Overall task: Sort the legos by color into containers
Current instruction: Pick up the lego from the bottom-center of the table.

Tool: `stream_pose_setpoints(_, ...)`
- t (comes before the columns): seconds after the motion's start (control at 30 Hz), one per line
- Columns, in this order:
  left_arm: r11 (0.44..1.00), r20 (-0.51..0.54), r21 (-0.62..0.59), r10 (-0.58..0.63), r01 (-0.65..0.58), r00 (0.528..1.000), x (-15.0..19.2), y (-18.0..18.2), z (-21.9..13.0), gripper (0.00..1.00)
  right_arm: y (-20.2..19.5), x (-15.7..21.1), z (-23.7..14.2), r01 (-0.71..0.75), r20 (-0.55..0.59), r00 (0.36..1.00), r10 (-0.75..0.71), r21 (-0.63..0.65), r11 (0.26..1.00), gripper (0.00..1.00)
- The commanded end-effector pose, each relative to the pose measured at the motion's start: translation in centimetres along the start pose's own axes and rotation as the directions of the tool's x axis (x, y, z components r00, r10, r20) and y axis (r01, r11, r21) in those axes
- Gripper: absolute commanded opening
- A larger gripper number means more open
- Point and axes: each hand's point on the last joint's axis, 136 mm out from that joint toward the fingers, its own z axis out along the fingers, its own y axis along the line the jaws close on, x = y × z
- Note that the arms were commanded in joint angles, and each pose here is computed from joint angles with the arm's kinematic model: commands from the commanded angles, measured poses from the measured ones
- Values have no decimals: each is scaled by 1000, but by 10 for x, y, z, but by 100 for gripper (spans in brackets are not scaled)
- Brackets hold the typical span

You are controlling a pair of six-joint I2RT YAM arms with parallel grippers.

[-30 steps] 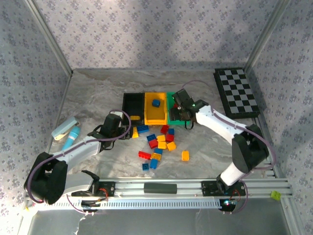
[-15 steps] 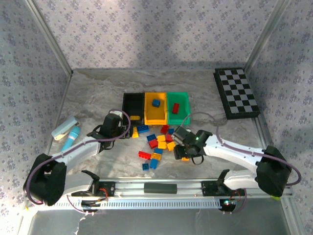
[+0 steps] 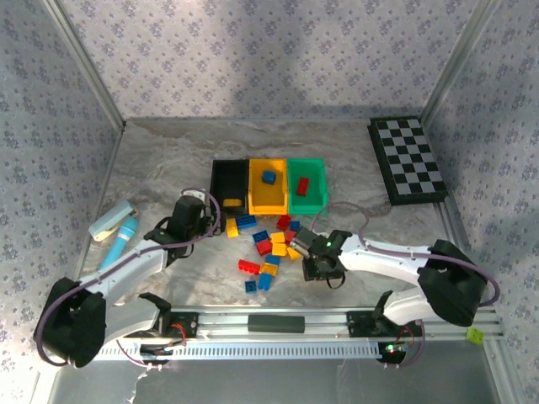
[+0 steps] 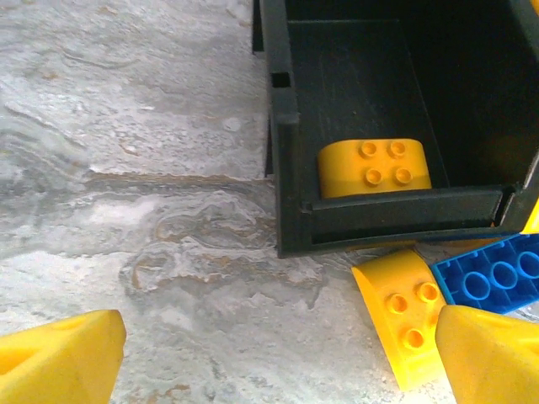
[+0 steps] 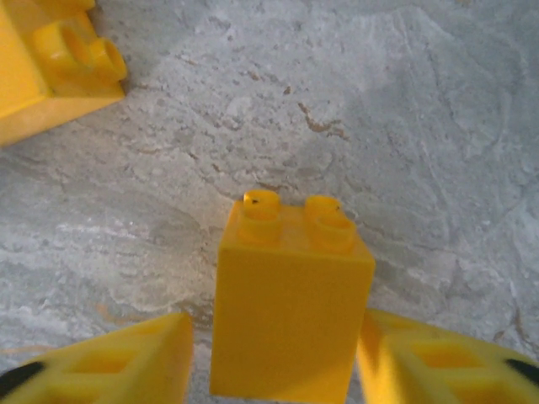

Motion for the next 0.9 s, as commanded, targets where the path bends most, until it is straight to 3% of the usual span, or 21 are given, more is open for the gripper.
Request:
stream_pose_setpoints(0.0, 999, 32, -39, -34, 35, 999, -3, 13, -7, 93, 5, -8, -4, -2, 41, 999, 2, 3, 1000, 42)
stream_pose_setpoints(0.27, 986, 80, -56, -153, 158, 985, -4, 34, -18, 90, 18, -19, -38, 7, 163, 987, -5, -8, 1000, 35)
stream_pose_setpoints(0.53, 959, 65, -30, -279, 282, 958, 6, 50, -16, 87, 73, -58, -55, 108, 218, 971, -101, -20, 994, 34)
stream_pose_setpoints(0.87, 942, 40, -25, -334, 335, 942, 12, 58, -12, 87, 177, -169, -63, 284, 281, 924, -260, -48, 958, 34)
